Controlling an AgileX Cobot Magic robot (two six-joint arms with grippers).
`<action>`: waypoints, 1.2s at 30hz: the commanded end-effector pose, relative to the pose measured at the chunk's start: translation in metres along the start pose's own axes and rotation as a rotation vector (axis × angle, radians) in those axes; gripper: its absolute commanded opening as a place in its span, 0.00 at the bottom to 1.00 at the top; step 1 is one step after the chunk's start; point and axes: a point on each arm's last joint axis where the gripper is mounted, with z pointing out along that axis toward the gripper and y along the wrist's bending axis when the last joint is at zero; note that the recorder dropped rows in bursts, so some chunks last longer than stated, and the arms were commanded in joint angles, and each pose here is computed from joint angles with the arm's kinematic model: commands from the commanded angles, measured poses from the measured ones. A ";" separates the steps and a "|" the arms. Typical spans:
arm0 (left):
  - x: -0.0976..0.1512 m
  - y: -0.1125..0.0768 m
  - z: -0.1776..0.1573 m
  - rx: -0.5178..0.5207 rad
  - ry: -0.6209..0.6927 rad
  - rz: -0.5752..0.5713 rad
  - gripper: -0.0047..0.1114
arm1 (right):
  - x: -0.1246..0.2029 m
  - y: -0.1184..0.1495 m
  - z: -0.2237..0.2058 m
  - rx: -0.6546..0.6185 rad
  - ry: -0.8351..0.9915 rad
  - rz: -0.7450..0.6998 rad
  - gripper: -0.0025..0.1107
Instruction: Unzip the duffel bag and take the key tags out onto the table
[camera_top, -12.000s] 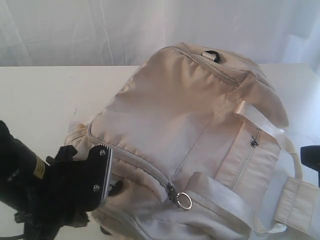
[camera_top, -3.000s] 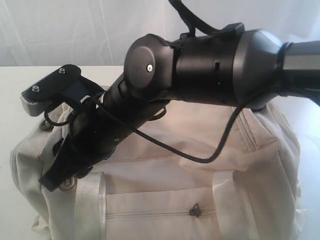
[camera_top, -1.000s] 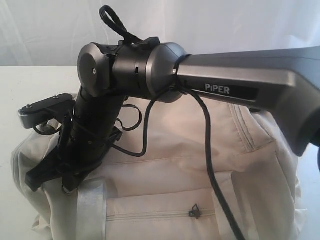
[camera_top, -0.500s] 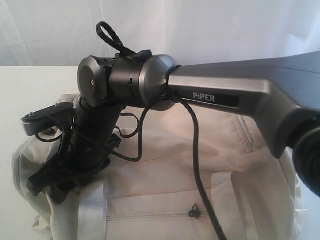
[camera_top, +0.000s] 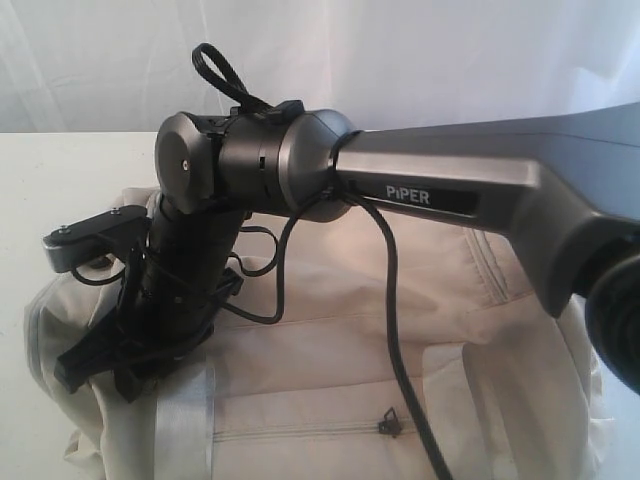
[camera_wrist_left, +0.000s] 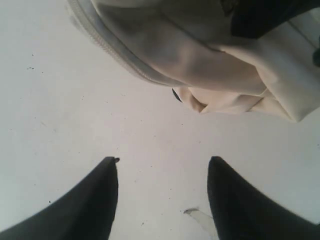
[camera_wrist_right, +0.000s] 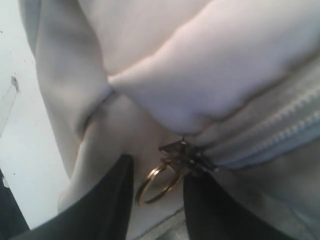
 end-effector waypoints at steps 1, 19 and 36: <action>0.003 0.001 0.000 -0.005 0.004 0.000 0.53 | 0.001 0.001 0.000 0.003 0.011 -0.017 0.17; 0.003 0.001 0.000 -0.005 0.004 0.000 0.53 | -0.003 0.012 -0.048 0.069 -0.012 -0.100 0.02; -0.007 -0.002 0.000 0.024 -0.104 -0.017 0.53 | -0.033 -0.009 -0.076 0.226 -0.253 -0.146 0.02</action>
